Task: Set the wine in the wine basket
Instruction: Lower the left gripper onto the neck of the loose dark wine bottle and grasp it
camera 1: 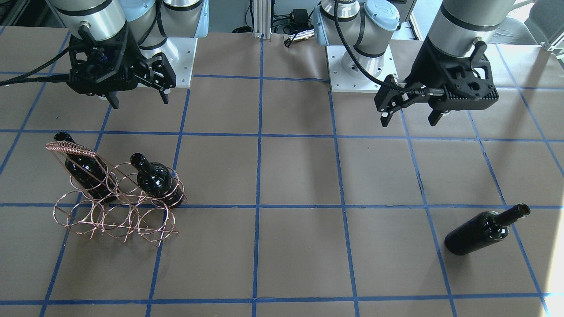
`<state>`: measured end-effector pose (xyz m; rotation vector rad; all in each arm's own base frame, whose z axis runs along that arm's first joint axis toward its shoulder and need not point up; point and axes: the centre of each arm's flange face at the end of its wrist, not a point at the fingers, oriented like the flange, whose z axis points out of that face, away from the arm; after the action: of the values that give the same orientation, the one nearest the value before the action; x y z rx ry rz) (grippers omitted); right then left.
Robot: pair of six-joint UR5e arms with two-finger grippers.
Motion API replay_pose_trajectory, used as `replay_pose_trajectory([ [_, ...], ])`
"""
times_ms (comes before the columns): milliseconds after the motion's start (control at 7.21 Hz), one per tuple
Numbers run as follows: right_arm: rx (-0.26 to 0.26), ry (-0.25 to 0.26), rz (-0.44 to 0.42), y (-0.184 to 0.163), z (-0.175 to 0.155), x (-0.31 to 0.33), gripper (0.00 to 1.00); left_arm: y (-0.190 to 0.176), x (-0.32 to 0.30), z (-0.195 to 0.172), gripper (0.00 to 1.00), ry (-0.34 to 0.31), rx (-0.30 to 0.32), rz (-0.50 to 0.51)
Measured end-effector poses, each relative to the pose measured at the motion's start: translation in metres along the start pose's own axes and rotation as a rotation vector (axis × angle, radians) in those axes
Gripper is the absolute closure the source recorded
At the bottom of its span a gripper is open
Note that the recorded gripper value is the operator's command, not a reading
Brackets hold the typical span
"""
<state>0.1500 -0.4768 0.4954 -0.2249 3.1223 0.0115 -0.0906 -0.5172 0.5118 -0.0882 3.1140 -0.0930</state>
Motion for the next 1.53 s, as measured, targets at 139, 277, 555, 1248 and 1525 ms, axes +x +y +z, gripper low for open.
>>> replay_pose_trajectory([
  [139, 0.0, 0.0, 0.0, 0.0, 0.0, 0.0, 0.0, -0.006, -0.02, 0.01, 0.0, -0.02, -0.009, -0.03],
  [277, 0.001, 0.0, 0.0, 0.0, 0.0, 0.0, 0.0, -0.011, -0.046, 0.02, 0.0, -0.033, -0.008, -0.07],
  [555, 0.0, 0.0, 0.001, 0.0, 0.0, 0.0, 0.0, -0.013, -0.099, 0.043, 0.0, -0.039, -0.03, -0.089],
  [1248, -0.001, 0.0, 0.002, 0.0, 0.0, 0.0, 0.0, -0.018, -0.198, 0.067, 0.0, -0.038, -0.038, 0.029],
  [1525, -0.001, 0.0, 0.001, 0.0, 0.0, 0.0, 0.0, -0.039, -0.221, 0.082, 0.0, -0.05, -0.003, 0.066],
])
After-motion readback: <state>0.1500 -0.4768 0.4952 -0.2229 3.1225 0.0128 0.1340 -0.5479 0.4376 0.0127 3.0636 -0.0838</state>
